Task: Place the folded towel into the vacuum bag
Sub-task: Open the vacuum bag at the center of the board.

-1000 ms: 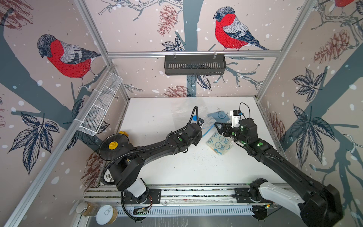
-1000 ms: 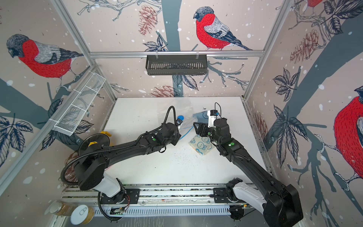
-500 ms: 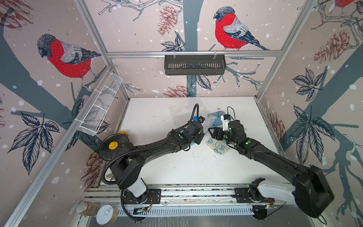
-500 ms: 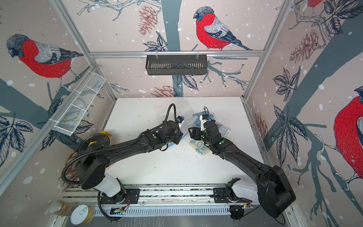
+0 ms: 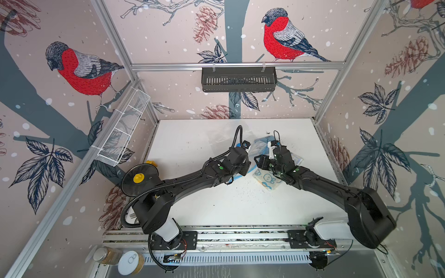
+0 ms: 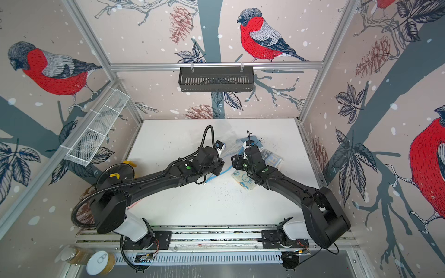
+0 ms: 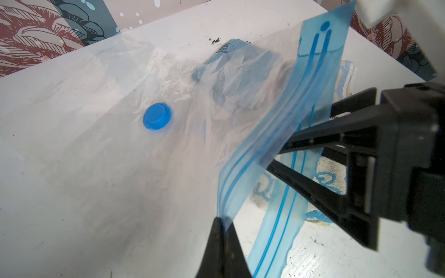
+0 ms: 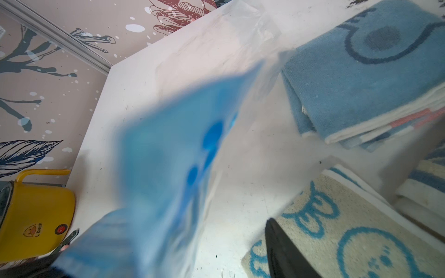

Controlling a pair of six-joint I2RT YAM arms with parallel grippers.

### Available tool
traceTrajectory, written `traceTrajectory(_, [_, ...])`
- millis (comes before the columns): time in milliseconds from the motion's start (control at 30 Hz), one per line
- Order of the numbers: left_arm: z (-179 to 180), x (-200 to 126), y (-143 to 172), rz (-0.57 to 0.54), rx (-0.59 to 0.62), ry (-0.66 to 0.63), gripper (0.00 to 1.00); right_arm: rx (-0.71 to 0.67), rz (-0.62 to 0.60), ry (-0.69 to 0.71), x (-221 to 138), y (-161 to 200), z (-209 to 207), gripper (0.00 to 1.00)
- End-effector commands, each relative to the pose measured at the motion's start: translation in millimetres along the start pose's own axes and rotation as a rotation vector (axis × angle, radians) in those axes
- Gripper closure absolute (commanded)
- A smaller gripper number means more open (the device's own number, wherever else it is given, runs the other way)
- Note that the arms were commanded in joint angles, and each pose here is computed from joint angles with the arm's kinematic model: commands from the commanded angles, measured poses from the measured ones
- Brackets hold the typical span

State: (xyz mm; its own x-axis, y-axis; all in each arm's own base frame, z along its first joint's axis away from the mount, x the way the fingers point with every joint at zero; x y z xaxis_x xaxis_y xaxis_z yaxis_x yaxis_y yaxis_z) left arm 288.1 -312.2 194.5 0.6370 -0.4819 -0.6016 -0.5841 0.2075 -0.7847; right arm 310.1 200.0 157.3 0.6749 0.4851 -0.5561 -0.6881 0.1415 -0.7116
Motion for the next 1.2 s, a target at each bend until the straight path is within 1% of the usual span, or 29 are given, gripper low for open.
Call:
traceTrajectory(0, [5,-9,-7,-0.026,-0.025,-0.033,1.0,0.01,-0.046,0.041,2,-11,-2,0.48])
traceTrajectory(333, [14,-30,-16,-0.093,-0.032,-0.087,1.0,-0.032,-0.019,0.018,20,-13,12,0.69])
traceTrajectory(400, [14,-32,-18,-0.105,-0.029,-0.096,1.0,-0.034,-0.013,0.013,23,-14,15,0.73])
traceTrajectory(467, [12,-32,-19,-0.114,-0.017,-0.102,1.0,-0.037,-0.008,0.01,26,-12,16,0.73])
traceTrajectory(667, [4,-28,-24,-0.128,0.029,-0.137,1.0,-0.034,0.02,0.007,36,-6,17,0.7])
traceTrajectory(833, [7,-25,-25,-0.156,0.077,-0.227,1.0,-0.027,0.041,0.019,41,0,14,0.69])
traceTrajectory(933, [12,-24,-23,-0.16,0.075,-0.264,1.0,-0.022,0.057,0.022,42,3,13,0.63])
traceTrajectory(1000, [14,-22,-17,-0.146,0.079,-0.273,1.0,-0.018,0.064,0.011,41,5,14,0.61])
traceTrajectory(1067, [16,-20,-6,-0.123,0.086,-0.266,1.0,-0.022,0.069,-0.004,38,7,18,0.55])
traceTrajectory(1133, [16,-19,6,-0.102,0.082,-0.233,1.0,-0.034,0.073,-0.027,34,10,23,0.51])
traceTrajectory(1167, [18,-16,17,-0.079,0.079,-0.222,1.0,-0.038,0.073,-0.041,31,12,26,0.48])
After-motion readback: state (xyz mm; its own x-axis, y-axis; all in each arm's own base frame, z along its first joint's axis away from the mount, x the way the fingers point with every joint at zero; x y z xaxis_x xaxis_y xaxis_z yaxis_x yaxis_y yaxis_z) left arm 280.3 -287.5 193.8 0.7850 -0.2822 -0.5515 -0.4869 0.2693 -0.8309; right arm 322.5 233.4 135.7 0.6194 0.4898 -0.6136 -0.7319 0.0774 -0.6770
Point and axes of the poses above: each gripper's point midway between its finger pads, its own x axis out along the fingers, its own z axis along the line the jaws close on, y = z × x, the point moved 4 cm from there along -x, back along the fingers, and after that the axes turned 7 degrees about -x, right-handed, at the moved point
